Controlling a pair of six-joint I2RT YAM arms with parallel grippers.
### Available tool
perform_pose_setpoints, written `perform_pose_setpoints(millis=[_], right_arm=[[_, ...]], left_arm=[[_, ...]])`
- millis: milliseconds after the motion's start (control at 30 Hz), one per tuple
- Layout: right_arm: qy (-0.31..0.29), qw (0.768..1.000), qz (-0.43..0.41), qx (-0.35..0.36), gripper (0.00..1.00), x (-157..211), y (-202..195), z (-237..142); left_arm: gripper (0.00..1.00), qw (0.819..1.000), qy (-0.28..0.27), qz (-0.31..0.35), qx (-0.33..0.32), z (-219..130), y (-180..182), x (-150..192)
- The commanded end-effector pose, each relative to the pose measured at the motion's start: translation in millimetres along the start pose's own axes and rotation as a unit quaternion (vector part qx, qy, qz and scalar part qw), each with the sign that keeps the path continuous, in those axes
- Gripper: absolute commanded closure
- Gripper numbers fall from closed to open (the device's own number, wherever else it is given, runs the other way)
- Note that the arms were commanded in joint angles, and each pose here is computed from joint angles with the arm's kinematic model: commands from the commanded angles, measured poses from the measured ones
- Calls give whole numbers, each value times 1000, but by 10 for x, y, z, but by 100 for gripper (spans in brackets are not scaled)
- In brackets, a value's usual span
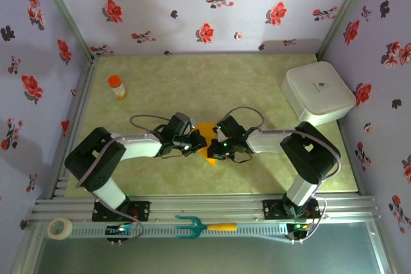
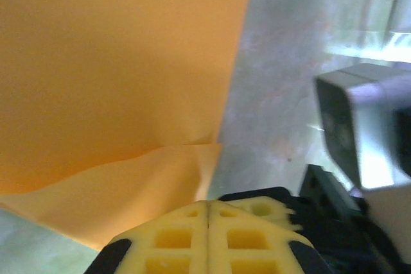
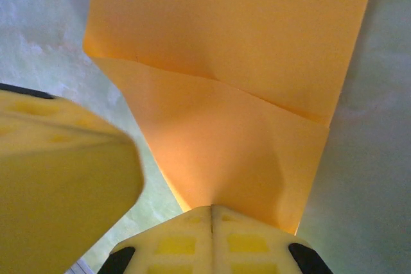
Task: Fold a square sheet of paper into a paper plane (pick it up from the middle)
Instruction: Third fold the triangle at the center of the table.
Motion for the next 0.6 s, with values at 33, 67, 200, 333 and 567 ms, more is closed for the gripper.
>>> perform_pose_setpoints(millis=[33,67,200,333,567], right_arm=[[10,996,41,76,97,122,-357,40],[9,996,41,75,97,118,-353,40],[11,996,43,78,97,128,-377,43],[10,996,42,81,97,134,-395,46],[15,995,44,90,98,156,-453,72]], left_arm=[[100,1000,1,-9,-25,37,171,26],[100,1000,-2,-10,-23,35,193,26],[100,999,-8,-17,-27,22,288,12],[100,999,-10,-27,-40,23,420,-20],[100,997,-22,-47,-57,-37,591,-99]])
Point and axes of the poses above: each hand's point on the last joint's axis, 136 mm out from that joint toward the fingers, its own z axis out along the fingers, its own y axis along the line the jaws close on, x = y × z, the point moved 7 cm from there along -z, back along the fingers, and after that the axes turned 8 degrees about z, right-handed, at the moved point
